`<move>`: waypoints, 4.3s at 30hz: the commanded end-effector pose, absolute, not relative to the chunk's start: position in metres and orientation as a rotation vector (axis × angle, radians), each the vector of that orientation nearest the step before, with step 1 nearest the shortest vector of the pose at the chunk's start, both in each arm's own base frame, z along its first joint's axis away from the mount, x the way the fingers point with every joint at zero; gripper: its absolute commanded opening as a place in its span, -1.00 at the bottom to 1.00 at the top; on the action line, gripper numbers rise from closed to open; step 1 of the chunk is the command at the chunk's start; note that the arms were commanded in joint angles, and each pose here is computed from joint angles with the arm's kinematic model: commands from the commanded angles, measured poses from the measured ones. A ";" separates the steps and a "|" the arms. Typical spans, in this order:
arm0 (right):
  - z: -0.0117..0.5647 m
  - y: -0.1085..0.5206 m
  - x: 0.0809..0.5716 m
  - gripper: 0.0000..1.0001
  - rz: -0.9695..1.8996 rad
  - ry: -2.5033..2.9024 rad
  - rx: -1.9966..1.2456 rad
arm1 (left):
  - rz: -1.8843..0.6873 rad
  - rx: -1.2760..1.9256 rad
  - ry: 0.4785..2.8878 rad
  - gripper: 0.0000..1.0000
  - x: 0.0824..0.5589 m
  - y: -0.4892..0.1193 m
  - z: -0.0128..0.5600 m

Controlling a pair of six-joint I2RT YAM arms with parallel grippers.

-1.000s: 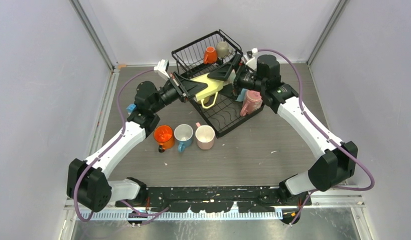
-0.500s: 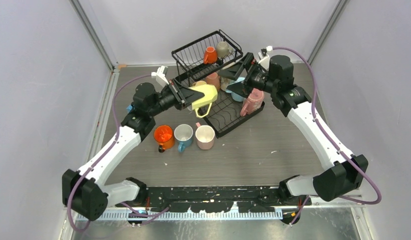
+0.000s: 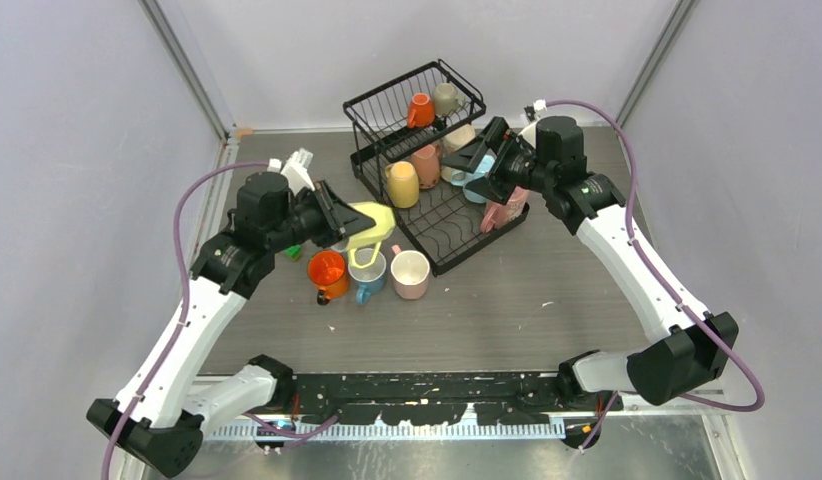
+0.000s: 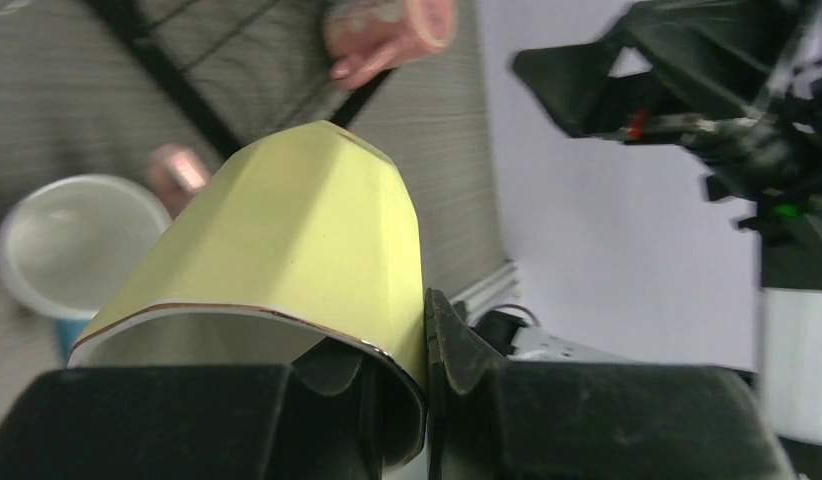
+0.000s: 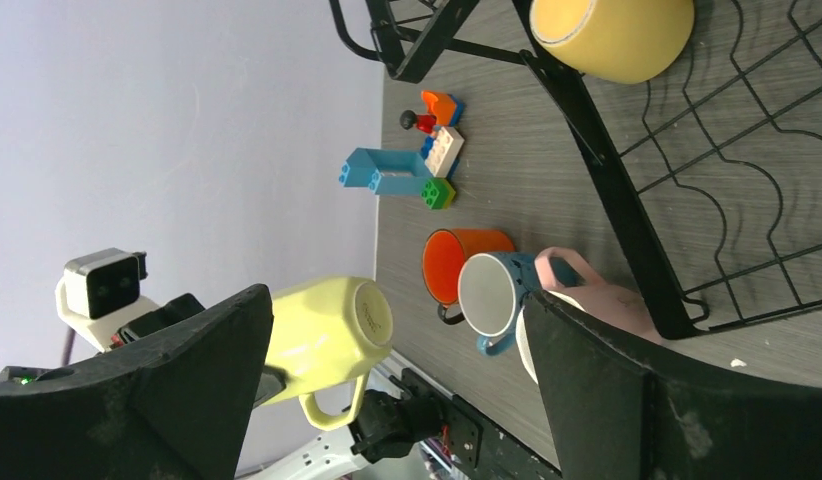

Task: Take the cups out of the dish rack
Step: Place the cup at the center of the board, then unload the cup from the dish rack.

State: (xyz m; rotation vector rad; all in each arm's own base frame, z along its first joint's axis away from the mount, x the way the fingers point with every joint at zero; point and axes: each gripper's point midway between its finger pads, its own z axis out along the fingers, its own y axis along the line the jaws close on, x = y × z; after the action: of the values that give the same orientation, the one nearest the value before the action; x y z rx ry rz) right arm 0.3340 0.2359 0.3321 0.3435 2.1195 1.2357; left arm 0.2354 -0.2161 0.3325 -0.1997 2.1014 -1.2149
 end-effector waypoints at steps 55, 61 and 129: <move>0.324 0.230 0.320 1.00 1.189 2.122 0.222 | -0.068 -0.855 2.635 -1.00 0.266 -0.022 0.094; 0.323 0.230 0.321 1.00 1.186 2.128 0.225 | -0.082 -0.871 2.650 -1.00 0.267 -0.024 0.082; 0.231 0.092 0.397 1.00 0.175 2.287 0.542 | -0.877 0.022 2.396 1.00 0.243 -0.178 0.246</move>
State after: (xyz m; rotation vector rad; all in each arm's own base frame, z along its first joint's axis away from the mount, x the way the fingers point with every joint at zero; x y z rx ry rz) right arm 0.3789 0.1113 0.2188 0.5240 2.3459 0.2694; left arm 0.2386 -0.1679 0.2331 -0.0515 2.4668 -0.8183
